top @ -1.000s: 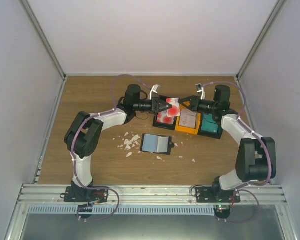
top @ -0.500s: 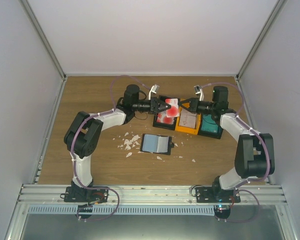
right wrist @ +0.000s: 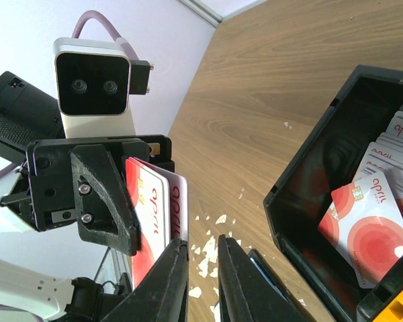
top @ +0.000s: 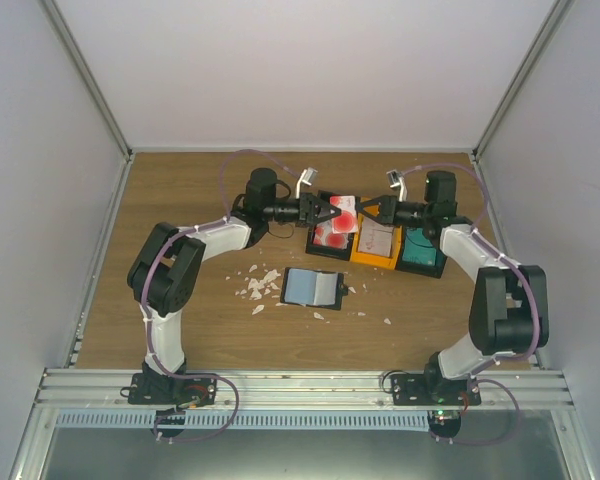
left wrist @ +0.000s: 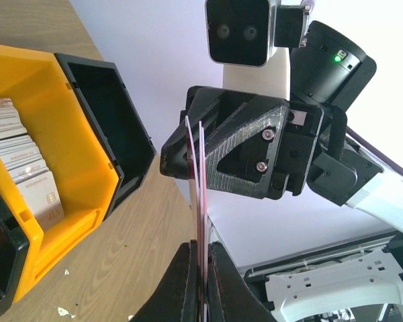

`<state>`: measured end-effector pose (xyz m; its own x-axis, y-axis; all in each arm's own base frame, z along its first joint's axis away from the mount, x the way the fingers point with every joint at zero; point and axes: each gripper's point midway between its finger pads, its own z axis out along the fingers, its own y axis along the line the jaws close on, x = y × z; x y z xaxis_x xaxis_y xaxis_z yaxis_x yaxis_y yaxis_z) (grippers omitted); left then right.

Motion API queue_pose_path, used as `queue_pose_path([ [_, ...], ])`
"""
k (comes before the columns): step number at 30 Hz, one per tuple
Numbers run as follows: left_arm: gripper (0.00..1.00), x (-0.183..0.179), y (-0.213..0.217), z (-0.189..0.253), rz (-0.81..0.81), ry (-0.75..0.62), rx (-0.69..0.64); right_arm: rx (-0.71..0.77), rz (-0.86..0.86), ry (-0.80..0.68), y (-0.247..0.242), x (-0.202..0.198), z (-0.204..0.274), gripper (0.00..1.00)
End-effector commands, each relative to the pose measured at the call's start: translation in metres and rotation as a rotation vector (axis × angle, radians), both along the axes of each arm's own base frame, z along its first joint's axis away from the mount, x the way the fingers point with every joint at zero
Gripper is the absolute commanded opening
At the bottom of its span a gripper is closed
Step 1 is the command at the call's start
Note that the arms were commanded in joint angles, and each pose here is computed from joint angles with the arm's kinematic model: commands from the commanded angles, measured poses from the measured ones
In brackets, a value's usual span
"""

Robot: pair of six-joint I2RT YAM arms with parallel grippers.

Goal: Put the credit cards into the card holder
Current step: Pick up the credit card from the storage box.

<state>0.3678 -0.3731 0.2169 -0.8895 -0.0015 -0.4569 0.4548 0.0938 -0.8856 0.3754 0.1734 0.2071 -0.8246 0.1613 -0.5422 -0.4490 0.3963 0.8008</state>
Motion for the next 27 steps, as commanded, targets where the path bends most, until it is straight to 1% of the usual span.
queue_pose_path([
  [1, 0.00, -0.007, 0.001, 0.032, -0.026, -0.098, -0.066, 0.032, 0.087, -0.002, 0.013, -0.009, 0.003, 0.16],
  [14, 0.00, -0.003, 0.004, 0.033, -0.018, -0.071, -0.073, 0.099, 0.191, -0.017, 0.031, -0.023, 0.017, 0.15],
  [17, 0.00, 0.002, 0.005, 0.028, -0.006, -0.051, -0.061, 0.116, 0.203, -0.033, 0.033, -0.026, 0.024, 0.09],
  [19, 0.00, 0.006, 0.006, 0.021, 0.009, -0.028, -0.043, 0.112, 0.189, -0.040, 0.032, -0.024, 0.027, 0.02],
  [20, 0.00, 0.009, 0.007, 0.016, 0.019, -0.014, -0.031, 0.109, 0.175, -0.041, 0.031, -0.022, 0.028, 0.01],
  [27, 0.03, 0.026, 0.012, -0.025, 0.064, 0.105, 0.031, 0.098, 0.092, -0.003, 0.023, -0.002, 0.021, 0.01],
])
